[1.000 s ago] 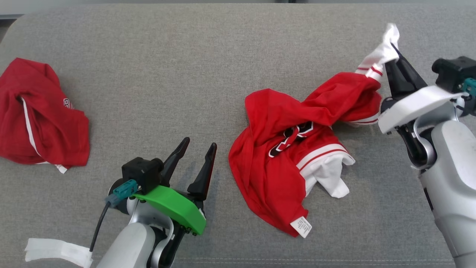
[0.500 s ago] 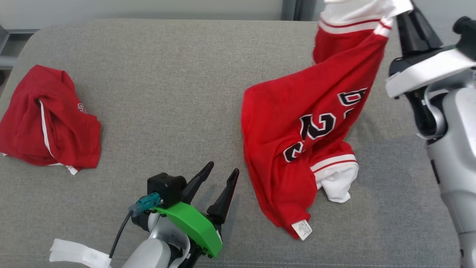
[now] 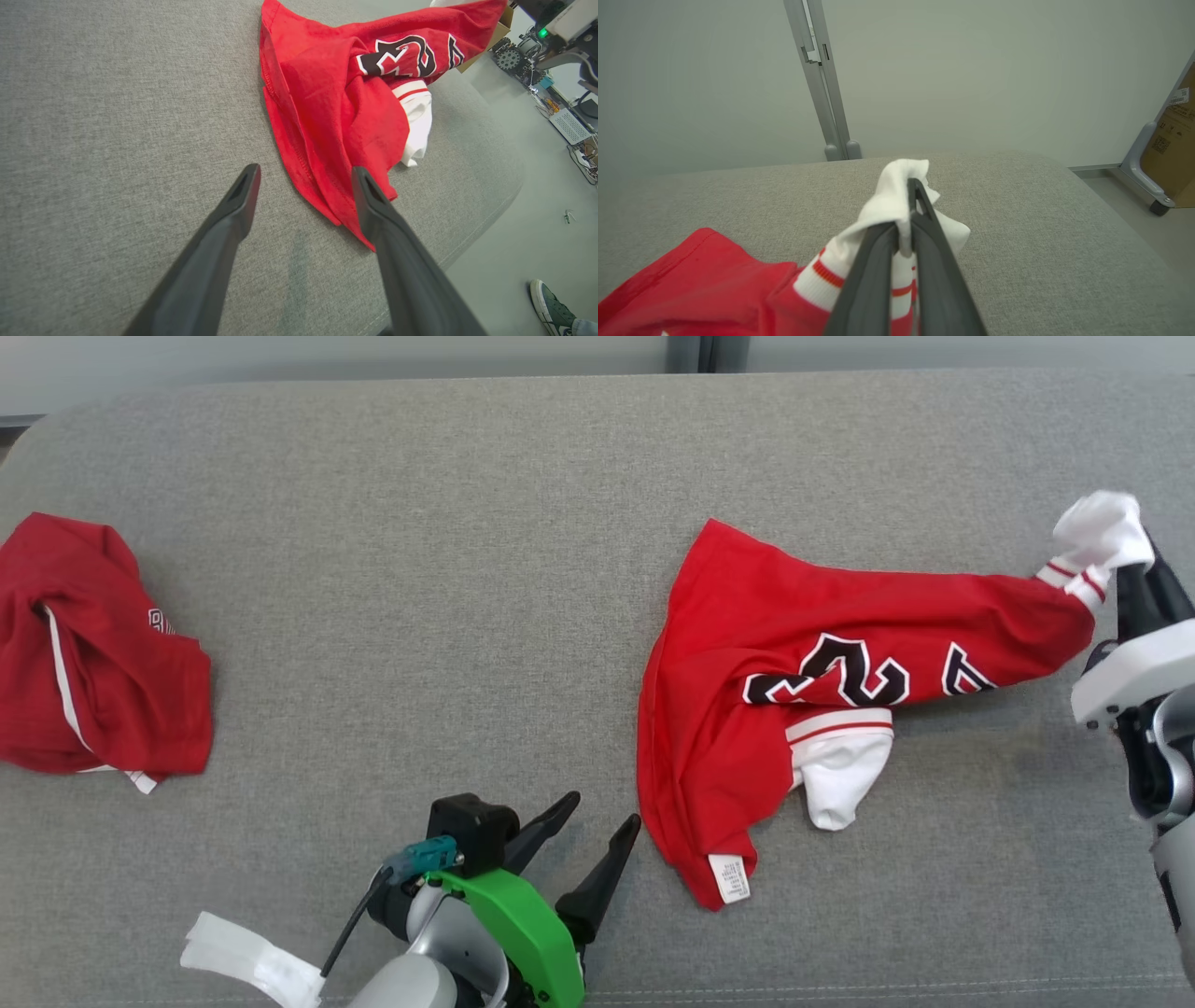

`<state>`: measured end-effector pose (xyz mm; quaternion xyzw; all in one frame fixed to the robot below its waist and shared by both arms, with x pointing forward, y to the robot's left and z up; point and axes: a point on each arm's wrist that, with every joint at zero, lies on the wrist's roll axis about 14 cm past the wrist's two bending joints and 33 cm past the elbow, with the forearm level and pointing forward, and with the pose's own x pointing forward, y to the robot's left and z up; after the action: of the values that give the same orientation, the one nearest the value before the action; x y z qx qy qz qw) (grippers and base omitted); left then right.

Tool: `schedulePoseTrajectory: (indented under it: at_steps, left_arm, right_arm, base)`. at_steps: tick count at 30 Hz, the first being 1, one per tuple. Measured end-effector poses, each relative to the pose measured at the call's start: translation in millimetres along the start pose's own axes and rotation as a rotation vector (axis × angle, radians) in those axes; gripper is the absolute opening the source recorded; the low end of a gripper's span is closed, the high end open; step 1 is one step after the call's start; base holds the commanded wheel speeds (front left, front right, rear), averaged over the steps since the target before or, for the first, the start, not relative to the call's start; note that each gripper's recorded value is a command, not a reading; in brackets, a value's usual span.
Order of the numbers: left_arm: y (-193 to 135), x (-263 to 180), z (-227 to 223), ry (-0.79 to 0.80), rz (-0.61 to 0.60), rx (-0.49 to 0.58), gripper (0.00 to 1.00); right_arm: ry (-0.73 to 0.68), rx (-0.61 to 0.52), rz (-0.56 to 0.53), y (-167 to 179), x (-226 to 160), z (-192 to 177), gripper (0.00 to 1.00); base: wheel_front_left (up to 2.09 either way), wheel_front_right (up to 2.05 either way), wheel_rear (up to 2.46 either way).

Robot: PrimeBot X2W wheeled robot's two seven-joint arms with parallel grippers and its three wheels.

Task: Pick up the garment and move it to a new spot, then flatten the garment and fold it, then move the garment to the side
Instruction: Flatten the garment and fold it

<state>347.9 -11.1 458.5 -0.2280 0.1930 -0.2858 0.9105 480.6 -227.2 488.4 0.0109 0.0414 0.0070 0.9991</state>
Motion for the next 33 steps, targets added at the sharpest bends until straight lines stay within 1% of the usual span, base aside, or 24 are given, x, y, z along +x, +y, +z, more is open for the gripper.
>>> schedulePoseTrajectory:
  at_steps: [3,5,9,11,16,22,27,33]
  left_arm:
    - [-1.5,5.5,1.0,0.011,-0.015,0.017,1.00]
    - [-2.8,12.6,10.3,-0.002,-0.031,0.038,1.00]
    - [-3.6,28.7,35.4,-0.040,-0.055,0.094,1.00]
    - [-5.0,36.6,45.7,-0.053,-0.069,0.113,1.00]
    - [-8.0,58.3,62.7,-0.050,-0.101,0.155,1.00]
    - [-11.8,88.6,72.6,-0.011,-0.138,0.232,1.00]
    - [-7.7,114.1,69.2,0.041,-0.152,0.256,1.00]
    - [-3.2,140.5,58.2,0.082,-0.168,0.237,1.00]
  right_arm:
    - [0.079,0.027,-0.023,-4.5,-14.3,-28.8,0.00]
    - [0.130,0.053,-0.037,-5.6,-22.8,-46.0,0.00]
    - [0.201,0.083,-0.062,-8.9,-37.4,-70.1,0.00]
    - [0.226,0.089,-0.054,-6.1,-43.0,-78.4,0.00]
    - [0.244,0.107,-0.022,3.7,-49.1,-86.3,0.00]
    - [0.193,0.132,0.003,13.2,-45.6,-76.9,0.00]
    - [0.149,0.138,0.004,11.4,-41.2,-69.7,0.00]
    - [0.176,0.154,-0.026,6.0,-46.5,-83.3,0.00]
  base:
    - [0.00,0.00,0.00]
    - [0.00,0.00,0.00]
    - [0.00,0.00,0.00]
    - [0.00,0.00,0.00]
    - [0.00,0.00,0.00]
    - [0.00,0.00,0.00]
    - [0.00,0.00,0.00]
    - [0.00,0.00,0.00]
